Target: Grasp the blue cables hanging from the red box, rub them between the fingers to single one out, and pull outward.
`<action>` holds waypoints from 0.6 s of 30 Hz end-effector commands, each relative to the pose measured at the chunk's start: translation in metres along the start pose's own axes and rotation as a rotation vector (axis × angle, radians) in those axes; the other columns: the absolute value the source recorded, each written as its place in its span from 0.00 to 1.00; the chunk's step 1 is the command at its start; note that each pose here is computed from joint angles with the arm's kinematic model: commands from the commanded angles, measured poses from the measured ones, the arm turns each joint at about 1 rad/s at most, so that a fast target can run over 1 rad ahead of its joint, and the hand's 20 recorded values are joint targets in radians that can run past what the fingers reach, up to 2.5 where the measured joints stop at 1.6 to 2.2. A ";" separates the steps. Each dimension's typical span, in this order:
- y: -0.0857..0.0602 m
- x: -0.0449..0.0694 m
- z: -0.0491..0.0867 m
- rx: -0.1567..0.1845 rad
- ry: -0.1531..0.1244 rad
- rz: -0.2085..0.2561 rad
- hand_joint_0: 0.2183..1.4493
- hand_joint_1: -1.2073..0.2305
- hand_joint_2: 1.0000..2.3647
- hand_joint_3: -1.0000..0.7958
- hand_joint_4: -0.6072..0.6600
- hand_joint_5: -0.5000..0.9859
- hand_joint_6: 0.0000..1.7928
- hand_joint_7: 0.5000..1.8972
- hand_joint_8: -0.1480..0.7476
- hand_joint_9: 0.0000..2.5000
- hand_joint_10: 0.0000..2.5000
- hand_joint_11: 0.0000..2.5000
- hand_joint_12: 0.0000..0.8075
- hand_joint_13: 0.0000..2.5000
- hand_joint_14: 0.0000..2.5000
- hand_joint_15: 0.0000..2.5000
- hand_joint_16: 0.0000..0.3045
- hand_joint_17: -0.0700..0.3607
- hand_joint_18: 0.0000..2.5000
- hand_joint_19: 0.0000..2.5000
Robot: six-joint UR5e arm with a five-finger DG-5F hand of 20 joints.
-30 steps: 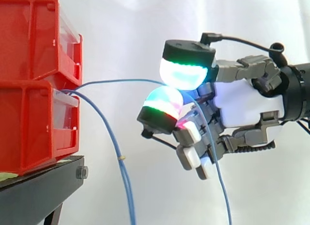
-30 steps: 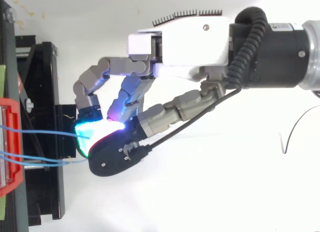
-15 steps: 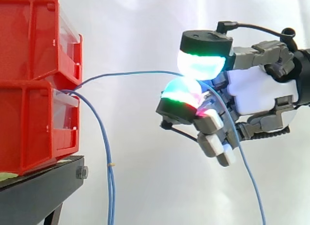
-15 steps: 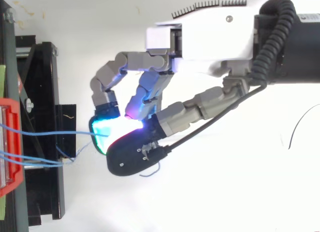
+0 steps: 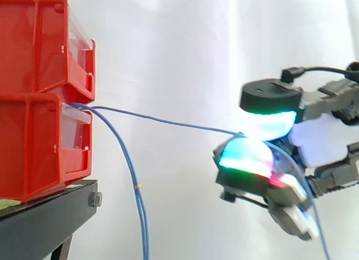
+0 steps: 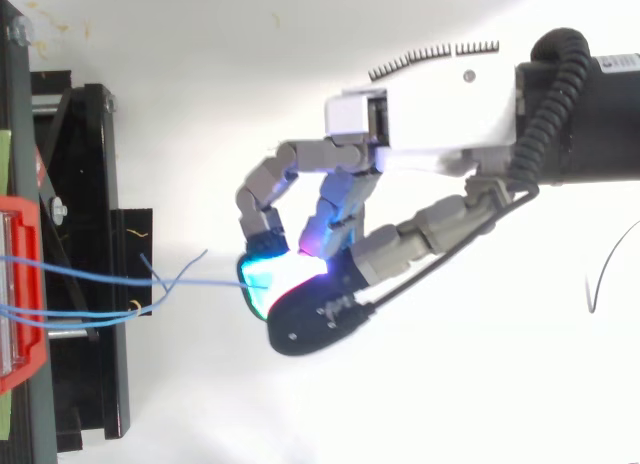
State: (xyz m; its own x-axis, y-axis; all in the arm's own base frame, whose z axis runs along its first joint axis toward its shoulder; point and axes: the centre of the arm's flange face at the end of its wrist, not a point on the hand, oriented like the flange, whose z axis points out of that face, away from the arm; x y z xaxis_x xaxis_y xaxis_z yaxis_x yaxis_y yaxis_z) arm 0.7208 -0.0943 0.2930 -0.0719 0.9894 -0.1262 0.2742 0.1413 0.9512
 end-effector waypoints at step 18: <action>-0.022 0.003 -0.060 -0.185 -0.068 0.004 0.31 0.32 0.01 0.53 0.58 0.25 0.48 0.51 0.48 0.41 0.00 0.31 0.48 0.38 0.01 0.25 0.16 0.42 0.34 0.28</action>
State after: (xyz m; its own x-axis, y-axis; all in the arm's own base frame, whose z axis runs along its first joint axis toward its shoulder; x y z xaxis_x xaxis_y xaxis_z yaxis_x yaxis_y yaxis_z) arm 0.6569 -0.0965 0.2881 -0.0094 0.9906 -0.1361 0.1045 0.1364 0.9851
